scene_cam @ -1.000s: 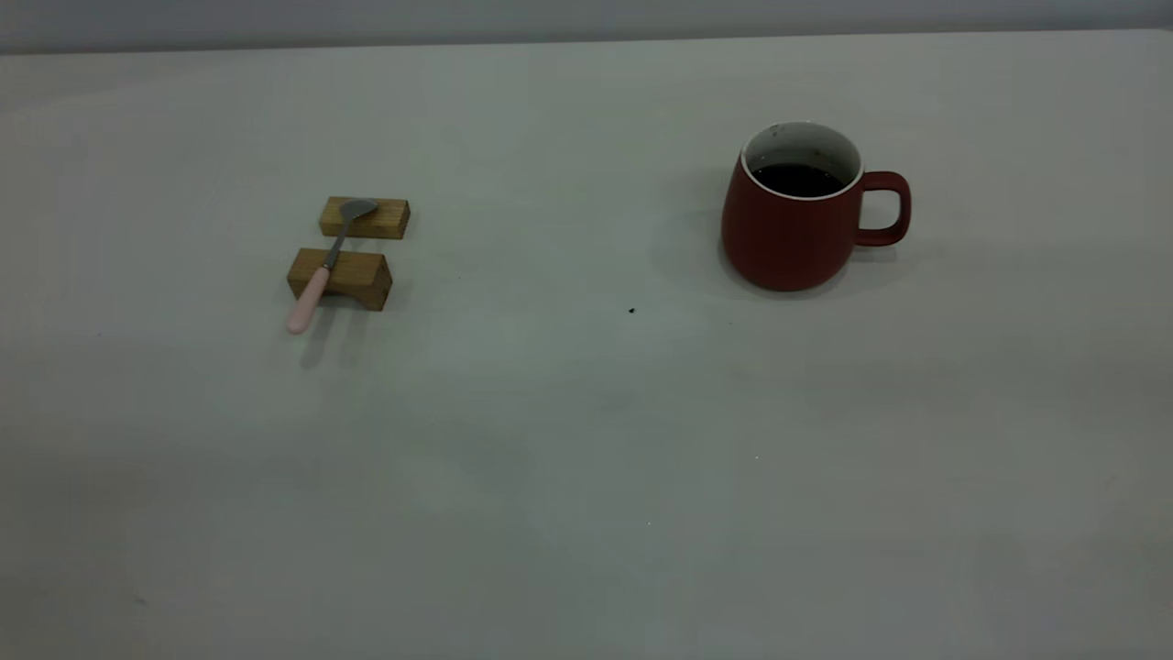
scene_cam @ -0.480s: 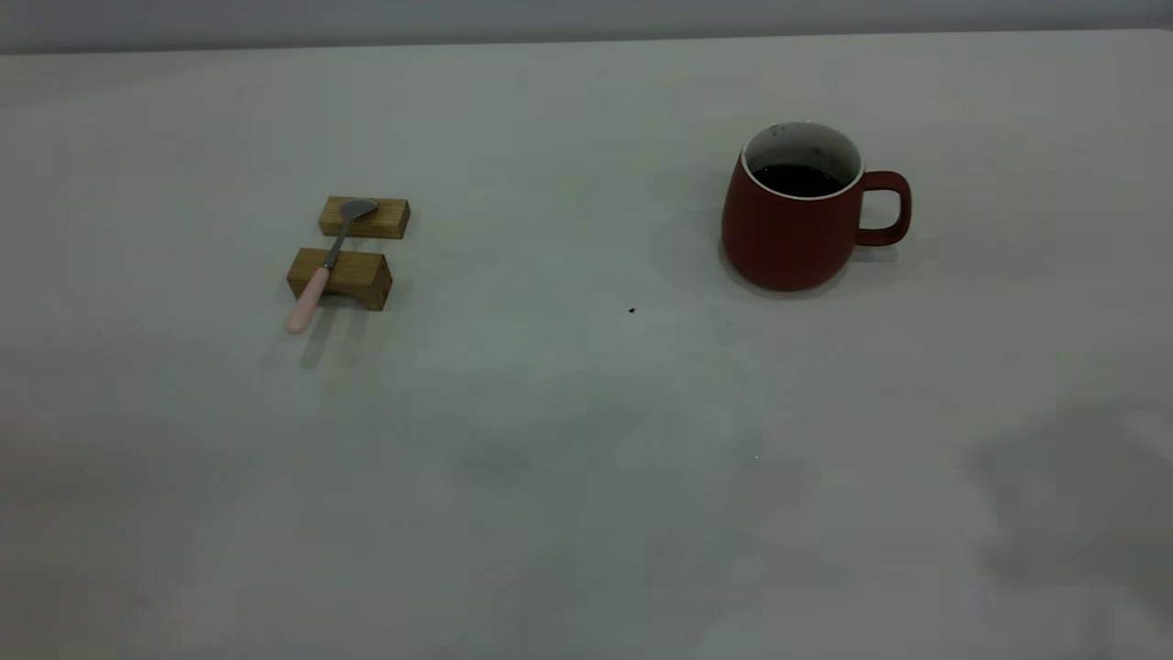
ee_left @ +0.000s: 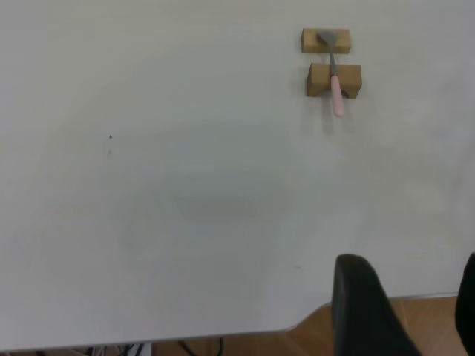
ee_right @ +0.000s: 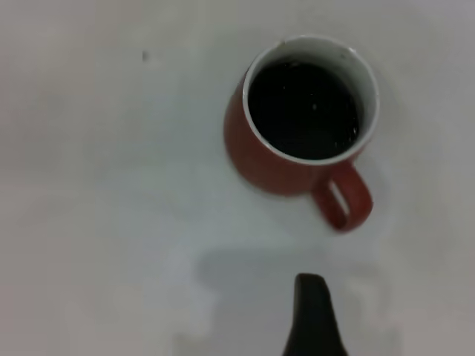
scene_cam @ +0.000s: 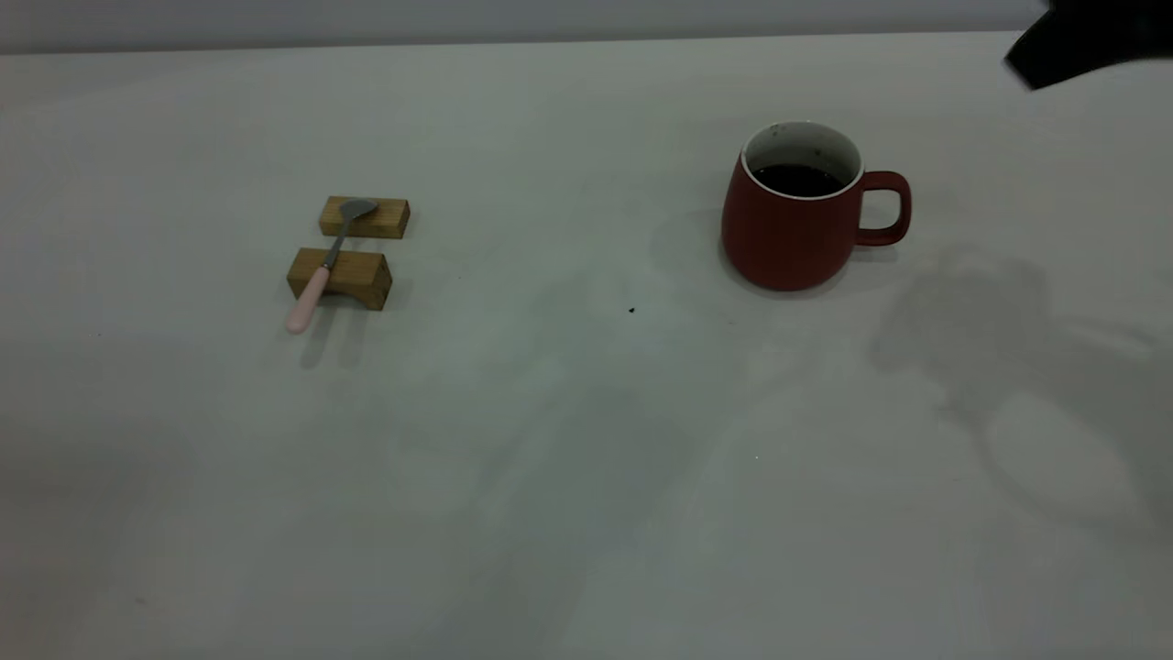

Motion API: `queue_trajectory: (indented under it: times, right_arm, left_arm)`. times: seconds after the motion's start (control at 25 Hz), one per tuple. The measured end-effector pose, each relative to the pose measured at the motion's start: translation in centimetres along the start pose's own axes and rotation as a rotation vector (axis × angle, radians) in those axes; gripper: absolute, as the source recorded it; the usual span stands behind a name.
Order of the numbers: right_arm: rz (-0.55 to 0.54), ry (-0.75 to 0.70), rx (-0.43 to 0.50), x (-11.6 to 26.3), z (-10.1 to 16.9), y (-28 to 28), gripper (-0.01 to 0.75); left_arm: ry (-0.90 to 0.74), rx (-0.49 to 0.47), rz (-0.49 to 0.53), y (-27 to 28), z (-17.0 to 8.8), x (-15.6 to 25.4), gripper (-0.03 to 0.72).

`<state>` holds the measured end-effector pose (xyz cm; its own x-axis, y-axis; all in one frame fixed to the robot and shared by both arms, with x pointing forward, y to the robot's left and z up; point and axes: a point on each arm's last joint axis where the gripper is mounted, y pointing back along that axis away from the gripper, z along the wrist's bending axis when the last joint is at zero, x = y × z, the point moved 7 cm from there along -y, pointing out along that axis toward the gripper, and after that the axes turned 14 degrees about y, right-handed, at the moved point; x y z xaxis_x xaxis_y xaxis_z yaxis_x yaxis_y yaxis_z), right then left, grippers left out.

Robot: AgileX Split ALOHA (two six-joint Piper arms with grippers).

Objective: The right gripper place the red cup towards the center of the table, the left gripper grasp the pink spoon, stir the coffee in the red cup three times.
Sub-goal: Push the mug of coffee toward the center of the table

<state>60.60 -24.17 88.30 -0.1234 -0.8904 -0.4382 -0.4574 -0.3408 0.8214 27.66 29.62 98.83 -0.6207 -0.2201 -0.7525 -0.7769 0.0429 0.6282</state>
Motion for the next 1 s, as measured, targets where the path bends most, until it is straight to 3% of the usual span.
queue_trajectory:
  times: [0.2,0.36,0.64,1.0]
  right_arm:
    - [-0.030,0.205,-0.085,1.0,-0.9,-5.6,0.578]
    - [-0.039,0.204,-0.126,2.0,-1.4,-9.3,0.578]
    - [-0.010,0.179,-0.119,4.5,-2.9,-13.4,0.578]
    - [-0.024,0.165,-0.156,5.7,-2.7,-16.7,0.578]
  left_arm:
    - [0.000,0.000,0.000,0.0,0.0,0.0,0.384]
    - [0.000,0.000,0.000,0.0,0.0,0.0,0.384]
    - [0.000,0.000,0.000,0.0,0.0,0.0,0.384]
    - [0.000,0.000,0.000,0.0,0.0,0.0,0.384]
